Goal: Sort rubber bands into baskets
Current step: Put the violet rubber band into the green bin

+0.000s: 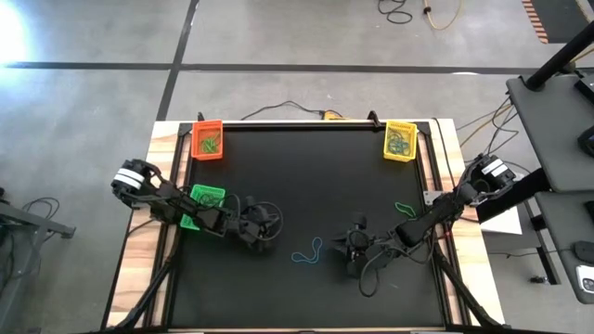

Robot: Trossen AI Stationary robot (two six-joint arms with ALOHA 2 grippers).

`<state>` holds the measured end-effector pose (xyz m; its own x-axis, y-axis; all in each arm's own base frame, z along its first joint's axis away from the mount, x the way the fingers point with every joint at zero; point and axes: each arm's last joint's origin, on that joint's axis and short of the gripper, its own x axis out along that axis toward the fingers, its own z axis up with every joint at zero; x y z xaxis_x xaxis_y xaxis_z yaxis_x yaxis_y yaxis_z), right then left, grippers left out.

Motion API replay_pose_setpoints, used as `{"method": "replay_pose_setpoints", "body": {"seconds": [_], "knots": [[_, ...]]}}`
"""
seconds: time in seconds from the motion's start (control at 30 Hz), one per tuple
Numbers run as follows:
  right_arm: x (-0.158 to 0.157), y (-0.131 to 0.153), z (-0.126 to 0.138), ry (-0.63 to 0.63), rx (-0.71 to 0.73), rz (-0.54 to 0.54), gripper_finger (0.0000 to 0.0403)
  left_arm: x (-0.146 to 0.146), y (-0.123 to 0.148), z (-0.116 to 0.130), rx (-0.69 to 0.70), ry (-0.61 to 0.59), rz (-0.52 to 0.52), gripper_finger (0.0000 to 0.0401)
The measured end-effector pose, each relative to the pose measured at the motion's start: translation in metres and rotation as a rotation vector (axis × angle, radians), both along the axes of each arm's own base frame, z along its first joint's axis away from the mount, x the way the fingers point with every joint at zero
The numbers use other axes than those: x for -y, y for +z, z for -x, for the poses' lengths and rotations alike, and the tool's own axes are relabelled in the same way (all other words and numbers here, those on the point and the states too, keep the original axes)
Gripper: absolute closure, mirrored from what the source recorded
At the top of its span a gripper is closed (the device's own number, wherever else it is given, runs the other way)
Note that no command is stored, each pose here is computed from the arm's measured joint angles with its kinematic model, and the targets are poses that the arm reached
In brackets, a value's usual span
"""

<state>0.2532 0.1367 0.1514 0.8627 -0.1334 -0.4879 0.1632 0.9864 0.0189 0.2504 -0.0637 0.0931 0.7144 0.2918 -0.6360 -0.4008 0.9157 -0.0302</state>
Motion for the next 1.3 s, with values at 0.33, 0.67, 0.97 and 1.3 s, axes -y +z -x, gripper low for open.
{"method": "replay_pose_setpoints", "body": {"seconds": [0.33, 0.67, 0.97, 1.3], "knots": [[0.000, 0.000, 0.000, -0.001, 0.000, -0.003, 0.0321, -0.002, 0.067, 0.006, -0.002, -0.081, -0.079, 0.0401], [-0.002, 0.000, 0.001, 0.000, 0.000, -0.031, 0.0321, -0.025, 0.177, 0.083, -0.383, 0.124, 0.013, 0.0401], [-0.005, 0.003, -0.001, 0.055, 0.018, -0.100, 0.0321, -0.031, 0.163, 0.115, -0.563, 0.339, 0.151, 0.0401], [-0.010, 0.005, -0.002, 0.194, -0.001, -0.186, 0.0321, -0.033, 0.082, 0.126, -0.579, 0.395, 0.217, 0.0401]]}}
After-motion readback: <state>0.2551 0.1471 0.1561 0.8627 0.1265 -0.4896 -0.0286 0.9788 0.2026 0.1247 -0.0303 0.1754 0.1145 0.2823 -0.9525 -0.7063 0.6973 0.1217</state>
